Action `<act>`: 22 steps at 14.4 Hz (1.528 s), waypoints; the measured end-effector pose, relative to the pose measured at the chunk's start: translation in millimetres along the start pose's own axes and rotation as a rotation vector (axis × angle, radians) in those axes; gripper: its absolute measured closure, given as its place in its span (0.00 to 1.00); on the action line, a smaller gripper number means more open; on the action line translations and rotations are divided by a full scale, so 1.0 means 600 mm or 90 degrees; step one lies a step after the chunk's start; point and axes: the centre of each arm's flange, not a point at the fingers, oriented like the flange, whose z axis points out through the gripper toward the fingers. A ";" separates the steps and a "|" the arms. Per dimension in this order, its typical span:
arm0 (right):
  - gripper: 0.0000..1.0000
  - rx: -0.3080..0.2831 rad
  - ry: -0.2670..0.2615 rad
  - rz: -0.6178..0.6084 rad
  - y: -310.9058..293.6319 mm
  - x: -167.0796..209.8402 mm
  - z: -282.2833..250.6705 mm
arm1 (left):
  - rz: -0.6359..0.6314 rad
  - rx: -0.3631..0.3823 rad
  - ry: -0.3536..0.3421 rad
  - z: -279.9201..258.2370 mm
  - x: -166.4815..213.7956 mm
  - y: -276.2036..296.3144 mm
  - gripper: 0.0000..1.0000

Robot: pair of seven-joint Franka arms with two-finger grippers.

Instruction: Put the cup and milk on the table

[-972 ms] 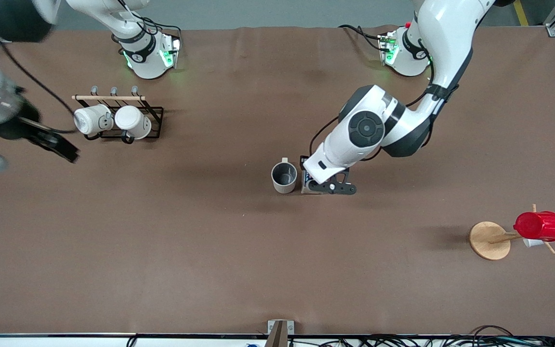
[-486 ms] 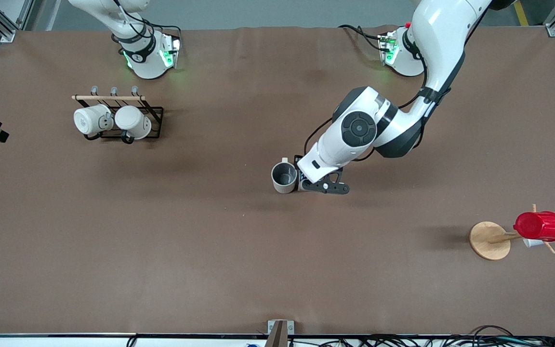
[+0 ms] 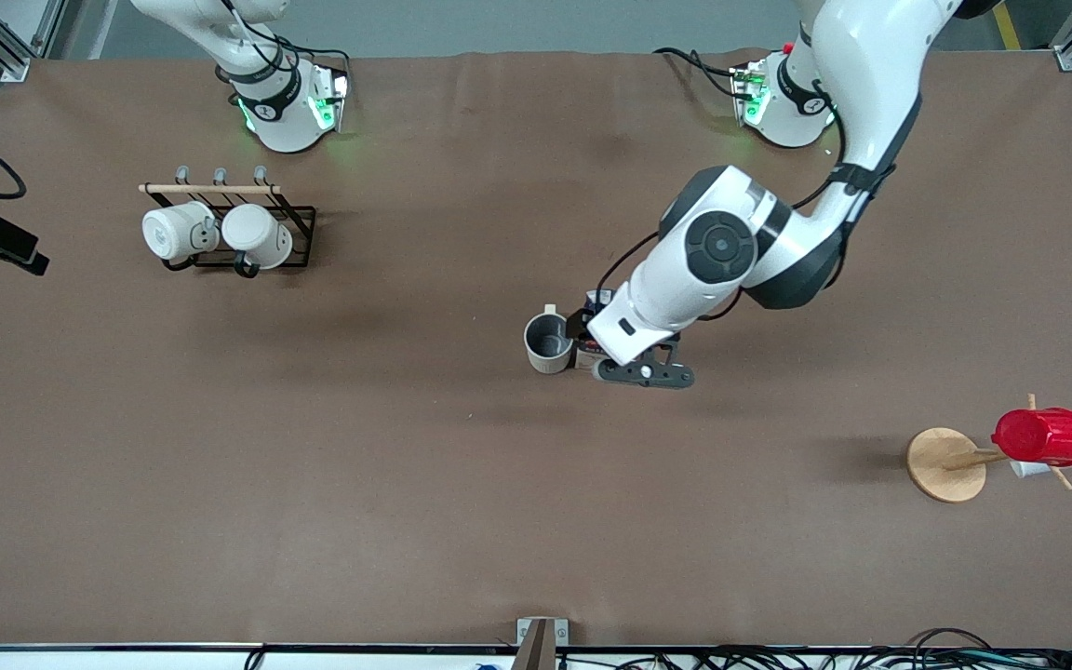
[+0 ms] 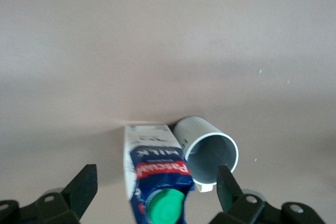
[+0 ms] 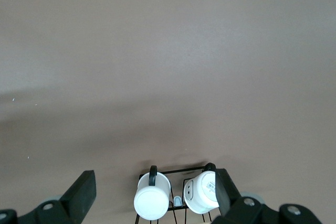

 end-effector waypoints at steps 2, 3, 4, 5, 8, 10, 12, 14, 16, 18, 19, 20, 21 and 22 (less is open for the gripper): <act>0.00 0.000 -0.003 -0.001 -0.001 -0.001 0.000 | -0.017 0.012 0.012 -0.063 0.018 -0.032 0.00; 0.00 0.000 -0.008 -0.002 -0.001 -0.003 0.001 | -0.022 0.027 0.030 -0.097 0.027 -0.056 0.00; 0.00 -0.001 -0.013 -0.003 -0.002 -0.005 0.002 | -0.021 0.050 0.053 -0.133 0.036 -0.084 0.00; 0.00 -0.001 -0.015 -0.006 -0.005 -0.006 0.002 | -0.019 0.074 0.075 -0.169 0.042 -0.112 0.00; 0.00 -0.001 -0.020 -0.013 -0.013 -0.009 0.002 | -0.003 0.112 0.115 -0.263 0.057 -0.208 0.00; 0.00 -0.002 -0.024 -0.014 -0.015 -0.010 0.002 | 0.012 0.123 0.133 -0.310 0.067 -0.277 0.00; 0.00 -0.002 -0.024 -0.014 -0.015 -0.011 0.002 | 0.013 0.133 0.143 -0.342 0.071 -0.330 0.00; 0.00 -0.002 -0.024 -0.014 -0.015 -0.011 0.002 | 0.003 0.139 0.147 -0.361 0.067 -0.352 0.00; 0.00 -0.002 -0.024 -0.014 -0.015 -0.011 0.002 | -0.008 0.147 0.144 -0.379 0.061 -0.375 0.00; 0.00 -0.002 -0.024 -0.014 -0.015 -0.011 0.002 | -0.015 0.154 0.144 -0.396 0.054 -0.393 0.00; 0.00 -0.002 -0.025 -0.014 -0.015 -0.011 0.002 | -0.018 0.157 0.143 -0.403 0.051 -0.401 0.00; 0.00 -0.002 -0.025 -0.014 -0.015 -0.011 0.002 | -0.020 0.160 0.141 -0.410 0.048 -0.406 0.00; 0.00 -0.002 -0.025 -0.014 -0.015 -0.011 0.002 | -0.021 0.163 0.138 -0.414 0.043 -0.408 0.00; 0.00 -0.002 -0.025 -0.014 -0.015 -0.011 0.002 | -0.021 0.166 0.136 -0.418 0.039 -0.407 0.00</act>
